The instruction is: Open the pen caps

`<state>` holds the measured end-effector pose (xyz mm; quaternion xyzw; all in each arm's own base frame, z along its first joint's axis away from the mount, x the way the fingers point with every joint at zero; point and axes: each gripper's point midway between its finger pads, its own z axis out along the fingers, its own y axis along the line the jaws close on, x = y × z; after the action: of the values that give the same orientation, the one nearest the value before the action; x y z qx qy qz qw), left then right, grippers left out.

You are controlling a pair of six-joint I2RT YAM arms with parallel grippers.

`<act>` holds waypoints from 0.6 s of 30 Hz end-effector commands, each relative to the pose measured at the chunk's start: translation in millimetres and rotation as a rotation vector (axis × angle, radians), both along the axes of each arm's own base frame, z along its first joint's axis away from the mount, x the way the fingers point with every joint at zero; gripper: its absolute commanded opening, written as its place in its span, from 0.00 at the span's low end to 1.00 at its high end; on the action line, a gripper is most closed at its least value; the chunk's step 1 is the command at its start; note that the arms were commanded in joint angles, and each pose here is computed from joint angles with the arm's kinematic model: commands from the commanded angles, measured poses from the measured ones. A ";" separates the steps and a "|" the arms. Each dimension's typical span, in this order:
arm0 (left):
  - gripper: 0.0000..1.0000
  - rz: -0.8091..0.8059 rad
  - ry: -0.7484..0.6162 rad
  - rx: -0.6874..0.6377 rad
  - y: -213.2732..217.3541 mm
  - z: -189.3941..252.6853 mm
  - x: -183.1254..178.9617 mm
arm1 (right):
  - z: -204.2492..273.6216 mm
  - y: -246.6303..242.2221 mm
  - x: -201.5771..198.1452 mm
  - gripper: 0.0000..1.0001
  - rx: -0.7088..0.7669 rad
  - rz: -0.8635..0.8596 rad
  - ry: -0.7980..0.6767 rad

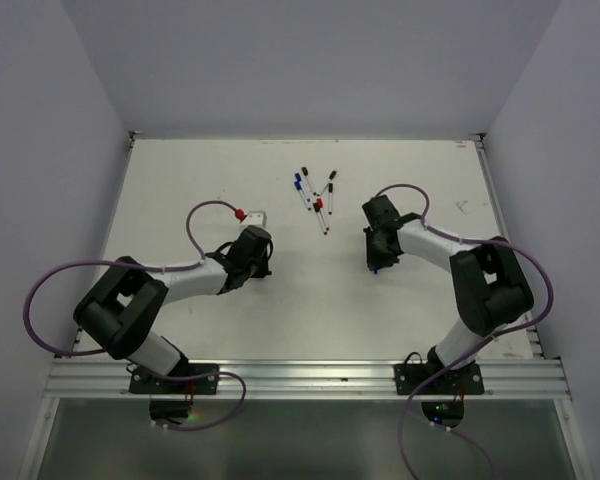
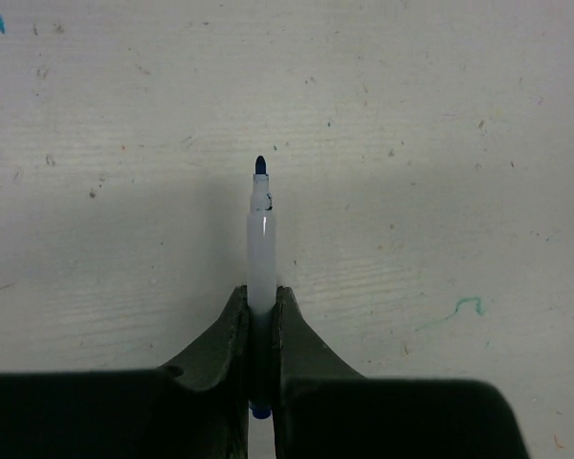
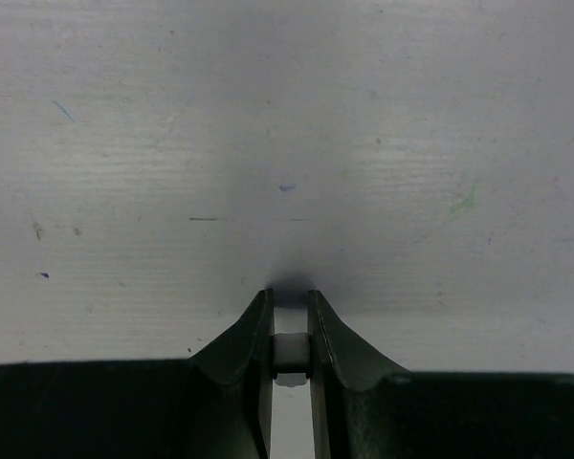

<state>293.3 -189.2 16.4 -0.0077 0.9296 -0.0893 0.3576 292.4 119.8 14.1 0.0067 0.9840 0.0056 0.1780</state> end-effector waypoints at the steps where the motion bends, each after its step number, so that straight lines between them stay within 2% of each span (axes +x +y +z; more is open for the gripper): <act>1: 0.00 -0.036 0.003 -0.031 -18.4 2.8 9.1 | -0.5 21.1 12.3 0.07 0.039 0.026 -0.023; 9: 0.00 -0.022 0.056 0.006 -20.7 -23.2 8.5 | -9.4 32.4 12.7 0.16 0.027 0.038 -0.021; 12: 0.11 -0.020 0.065 0.015 -18.9 -28.9 5.5 | -11.2 31.5 12.2 0.20 0.019 0.038 -0.024; 14: 0.15 -0.012 0.073 0.023 -16.7 -32.9 4.8 | -12.4 28.9 10.9 0.24 0.007 0.036 -0.019; 18: 0.20 -0.007 0.090 0.030 -15.3 -41.5 1.7 | -14.8 29.1 10.4 0.25 -0.002 0.034 -0.016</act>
<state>322.9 -221.5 15.2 -0.0096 0.9183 -0.1182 0.3777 302.9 145.6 13.0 -0.0152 0.9809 0.0135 0.1932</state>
